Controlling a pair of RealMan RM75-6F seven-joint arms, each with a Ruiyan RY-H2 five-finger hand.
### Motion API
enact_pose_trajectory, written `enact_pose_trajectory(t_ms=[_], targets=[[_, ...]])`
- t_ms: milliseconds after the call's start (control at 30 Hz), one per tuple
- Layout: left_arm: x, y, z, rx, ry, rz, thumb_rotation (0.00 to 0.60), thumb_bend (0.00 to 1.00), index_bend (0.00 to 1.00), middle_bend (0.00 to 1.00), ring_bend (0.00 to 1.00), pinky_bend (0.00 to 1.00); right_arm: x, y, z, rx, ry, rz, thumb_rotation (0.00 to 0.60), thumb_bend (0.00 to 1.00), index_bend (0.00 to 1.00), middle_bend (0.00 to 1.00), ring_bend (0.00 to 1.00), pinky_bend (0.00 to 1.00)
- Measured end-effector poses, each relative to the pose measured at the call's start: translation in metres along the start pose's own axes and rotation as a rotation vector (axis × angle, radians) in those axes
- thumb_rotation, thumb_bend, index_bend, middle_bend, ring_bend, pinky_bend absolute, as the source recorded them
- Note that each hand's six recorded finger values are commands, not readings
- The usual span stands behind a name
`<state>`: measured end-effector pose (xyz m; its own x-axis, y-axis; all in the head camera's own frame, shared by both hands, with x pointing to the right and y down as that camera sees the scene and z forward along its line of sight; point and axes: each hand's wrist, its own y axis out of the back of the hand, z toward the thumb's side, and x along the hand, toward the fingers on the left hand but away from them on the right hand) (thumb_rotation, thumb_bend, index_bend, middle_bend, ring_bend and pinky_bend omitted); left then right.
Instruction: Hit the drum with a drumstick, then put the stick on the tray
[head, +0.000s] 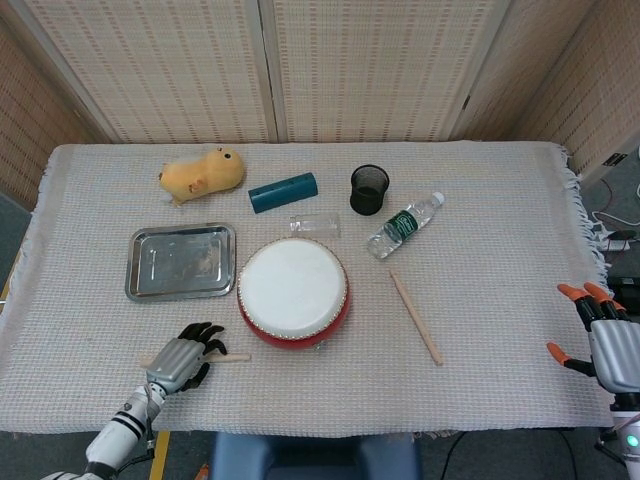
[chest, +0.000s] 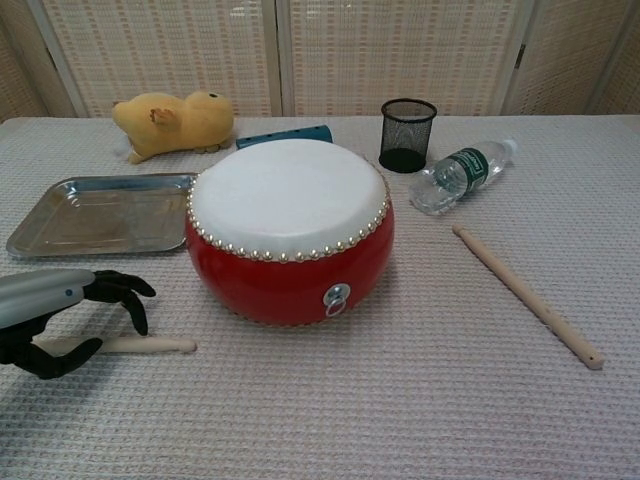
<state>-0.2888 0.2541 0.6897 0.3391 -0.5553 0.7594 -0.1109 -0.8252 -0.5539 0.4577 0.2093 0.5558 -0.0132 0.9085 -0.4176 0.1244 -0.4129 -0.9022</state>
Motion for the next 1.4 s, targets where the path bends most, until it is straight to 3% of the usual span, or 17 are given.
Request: enact_pose_trajectory(t_ms=[167,600,1400], targets=[[0.006,0.0,0.006,0.015,0.011,0.068,0.6,0.36,0.35,0.09,0.0,0.02,-0.001,-0.001,-0.001,-0.003,-0.001,0.002,0.6,0.18,0.17,0.21,0.08,0.23],[0.017,-0.009,0.005,-0.016,0.092,0.056,0.6,0.36,0.42,0.11,0.0,0.03,0.0,-0.002,-0.005,-0.01,-0.011,0.004,0.6,0.18,0.17,0.21,0.08,0.23],[0.023,-0.017,-0.001,-0.055,0.108,0.081,0.6,0.37,0.5,0.16,0.03,0.04,-0.001,-0.005,-0.006,-0.015,-0.016,0.018,0.6,0.18,0.17,0.21,0.08,0.23]])
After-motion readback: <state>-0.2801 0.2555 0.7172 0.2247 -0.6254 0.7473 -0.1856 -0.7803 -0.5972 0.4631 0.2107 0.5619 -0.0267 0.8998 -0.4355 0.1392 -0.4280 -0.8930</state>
